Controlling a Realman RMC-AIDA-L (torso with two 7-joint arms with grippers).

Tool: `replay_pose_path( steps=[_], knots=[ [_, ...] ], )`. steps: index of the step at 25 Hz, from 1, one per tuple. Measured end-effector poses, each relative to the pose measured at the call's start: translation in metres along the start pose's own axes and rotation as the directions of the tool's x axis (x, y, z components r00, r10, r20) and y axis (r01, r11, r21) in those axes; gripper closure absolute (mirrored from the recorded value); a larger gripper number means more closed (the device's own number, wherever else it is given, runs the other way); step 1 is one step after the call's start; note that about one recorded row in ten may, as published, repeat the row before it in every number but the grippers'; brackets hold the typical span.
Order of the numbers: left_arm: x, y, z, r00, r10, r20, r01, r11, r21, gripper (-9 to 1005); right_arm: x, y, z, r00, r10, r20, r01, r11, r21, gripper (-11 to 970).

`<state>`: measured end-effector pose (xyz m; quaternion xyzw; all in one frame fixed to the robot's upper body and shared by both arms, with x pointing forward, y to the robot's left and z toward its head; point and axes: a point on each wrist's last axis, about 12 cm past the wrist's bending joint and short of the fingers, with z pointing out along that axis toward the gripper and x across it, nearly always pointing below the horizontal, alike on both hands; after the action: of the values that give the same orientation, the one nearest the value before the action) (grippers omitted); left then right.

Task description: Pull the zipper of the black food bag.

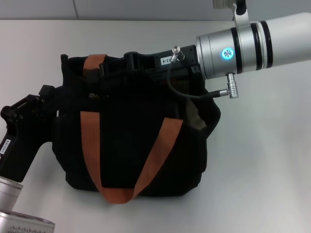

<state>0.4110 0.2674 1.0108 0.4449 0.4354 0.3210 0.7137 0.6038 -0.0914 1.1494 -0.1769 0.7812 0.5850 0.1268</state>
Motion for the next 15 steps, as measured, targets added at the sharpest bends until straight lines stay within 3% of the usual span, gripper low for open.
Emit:
replay_pose_path(
  steps=[6, 15],
  knots=[
    [0.000, 0.000, 0.000, 1.000, 0.000, -0.001, 0.000, 1.000, 0.000, 980, 0.006, -0.006, -0.006, 0.998, 0.065, -0.007, -0.065, 0.998, 0.009, 470],
    [0.000, 0.000, 0.002, 1.000, 0.002, 0.004, -0.002, 1.000, 0.000, 980, 0.014, -0.016, -0.004, 0.997, 0.081, -0.016, -0.080, 0.995, 0.055, 428]
  ],
)
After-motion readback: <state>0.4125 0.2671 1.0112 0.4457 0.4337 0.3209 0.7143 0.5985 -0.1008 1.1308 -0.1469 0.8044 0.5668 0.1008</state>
